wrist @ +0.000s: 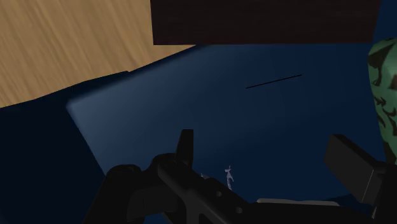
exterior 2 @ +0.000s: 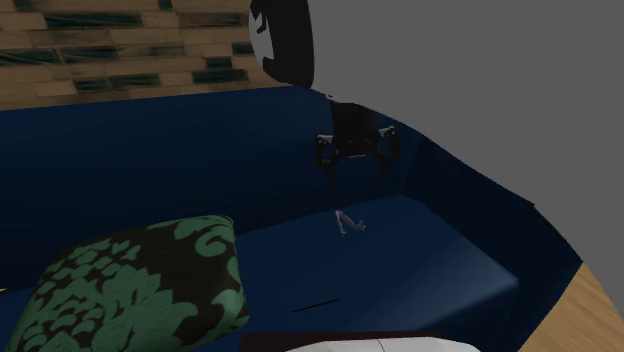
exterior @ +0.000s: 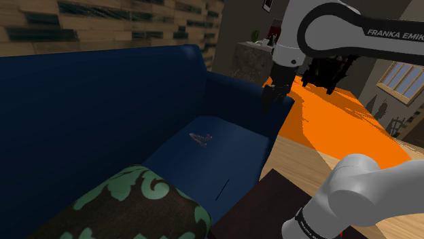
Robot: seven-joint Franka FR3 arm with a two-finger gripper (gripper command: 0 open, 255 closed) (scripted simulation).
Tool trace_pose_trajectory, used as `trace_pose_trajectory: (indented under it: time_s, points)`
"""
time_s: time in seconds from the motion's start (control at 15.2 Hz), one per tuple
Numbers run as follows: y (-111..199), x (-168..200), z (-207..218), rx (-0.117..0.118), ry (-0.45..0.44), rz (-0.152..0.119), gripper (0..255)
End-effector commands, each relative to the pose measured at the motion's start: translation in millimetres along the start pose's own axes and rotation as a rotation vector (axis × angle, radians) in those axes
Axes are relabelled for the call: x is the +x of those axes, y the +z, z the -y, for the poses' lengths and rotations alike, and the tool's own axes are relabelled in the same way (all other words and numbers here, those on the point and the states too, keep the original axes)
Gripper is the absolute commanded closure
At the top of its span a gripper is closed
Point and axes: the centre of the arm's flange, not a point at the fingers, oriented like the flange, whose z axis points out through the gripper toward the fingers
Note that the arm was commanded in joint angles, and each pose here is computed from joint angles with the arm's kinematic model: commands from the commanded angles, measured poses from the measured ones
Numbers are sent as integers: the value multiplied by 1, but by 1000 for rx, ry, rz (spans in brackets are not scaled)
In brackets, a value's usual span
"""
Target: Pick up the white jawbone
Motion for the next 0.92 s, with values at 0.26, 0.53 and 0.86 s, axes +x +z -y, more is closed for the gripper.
trace_pose_trajectory:
  time_s: [0.26, 0.53, 0.86]
  points:
    - [38, 37, -1, -1, -29, -3, 0]
    - [75, 73, 0, -2, -58, -6, 0]
    - [122, 119, 2, -4, -95, -10, 0]
